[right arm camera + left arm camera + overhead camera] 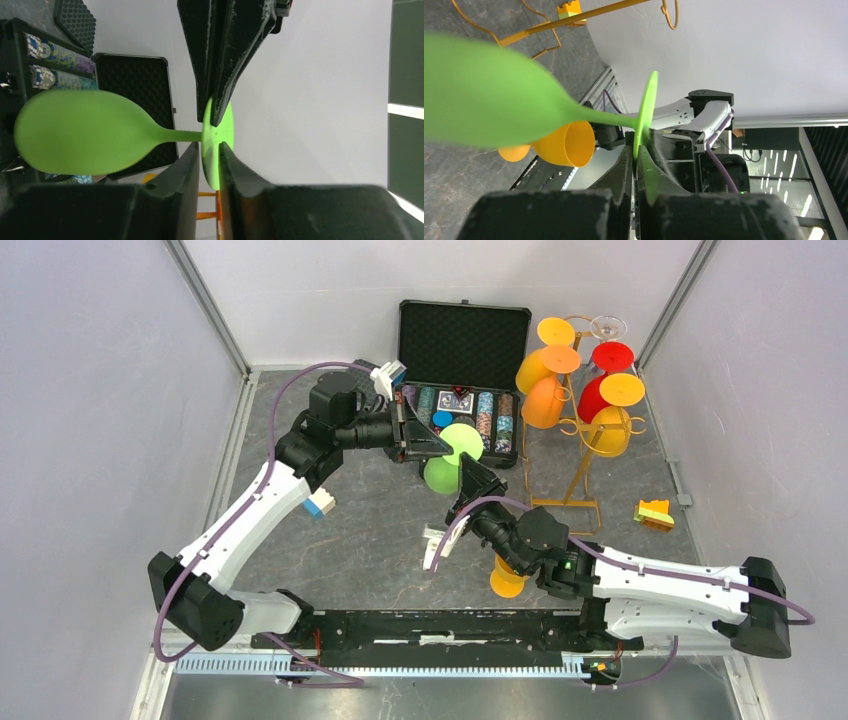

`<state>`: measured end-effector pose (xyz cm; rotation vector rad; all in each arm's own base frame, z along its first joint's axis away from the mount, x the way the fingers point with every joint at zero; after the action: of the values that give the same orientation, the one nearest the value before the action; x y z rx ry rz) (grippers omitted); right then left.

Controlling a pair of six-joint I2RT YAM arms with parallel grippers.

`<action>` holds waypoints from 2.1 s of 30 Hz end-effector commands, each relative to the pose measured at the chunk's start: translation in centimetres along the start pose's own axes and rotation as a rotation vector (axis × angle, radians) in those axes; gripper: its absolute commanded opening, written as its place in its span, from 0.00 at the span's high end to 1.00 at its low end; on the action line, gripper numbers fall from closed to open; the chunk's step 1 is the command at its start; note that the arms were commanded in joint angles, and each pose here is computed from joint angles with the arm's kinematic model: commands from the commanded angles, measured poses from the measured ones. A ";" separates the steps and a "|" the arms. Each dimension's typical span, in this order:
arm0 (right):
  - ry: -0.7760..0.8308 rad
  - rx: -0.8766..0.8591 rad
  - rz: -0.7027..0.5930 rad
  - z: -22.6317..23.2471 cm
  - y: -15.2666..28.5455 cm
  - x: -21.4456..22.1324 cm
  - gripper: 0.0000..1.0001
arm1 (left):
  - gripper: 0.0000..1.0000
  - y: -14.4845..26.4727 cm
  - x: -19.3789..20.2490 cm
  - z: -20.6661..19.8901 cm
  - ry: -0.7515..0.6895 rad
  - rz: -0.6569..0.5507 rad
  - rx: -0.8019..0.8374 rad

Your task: Place the wine glass upside down on the wine glass rack

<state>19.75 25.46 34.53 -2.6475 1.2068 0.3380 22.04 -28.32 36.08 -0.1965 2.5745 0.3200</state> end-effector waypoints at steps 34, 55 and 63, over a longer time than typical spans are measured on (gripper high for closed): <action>-1.551 -0.038 0.085 -16.7 -3.8 8.8 0.08 | 0.98 -2.2 -4.4 -0.4 -0.056 -0.073 -0.029; -1.765 0.056 0.041 -18.2 0.2 12.4 0.15 | 0.98 -12.4 -10.5 -3.4 0.150 -0.084 0.192; -1.750 0.073 0.049 -18.2 0.8 12.3 0.15 | 0.98 -15.3 -11.0 -3.3 0.182 -0.072 0.215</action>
<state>29.60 11.30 47.26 -1.1719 0.5328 1.9361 32.89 -42.24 38.89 -0.2250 2.7675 0.1113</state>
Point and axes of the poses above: each gripper's point midway between its finger pads, its own y axis back along the fingers, its own z axis along the line the jaws close on, x = y × z, the point moved 3 cm from there along y, back along the fingers, and after that the axes turned 12 degrees about -y, right-handed, at the moved point
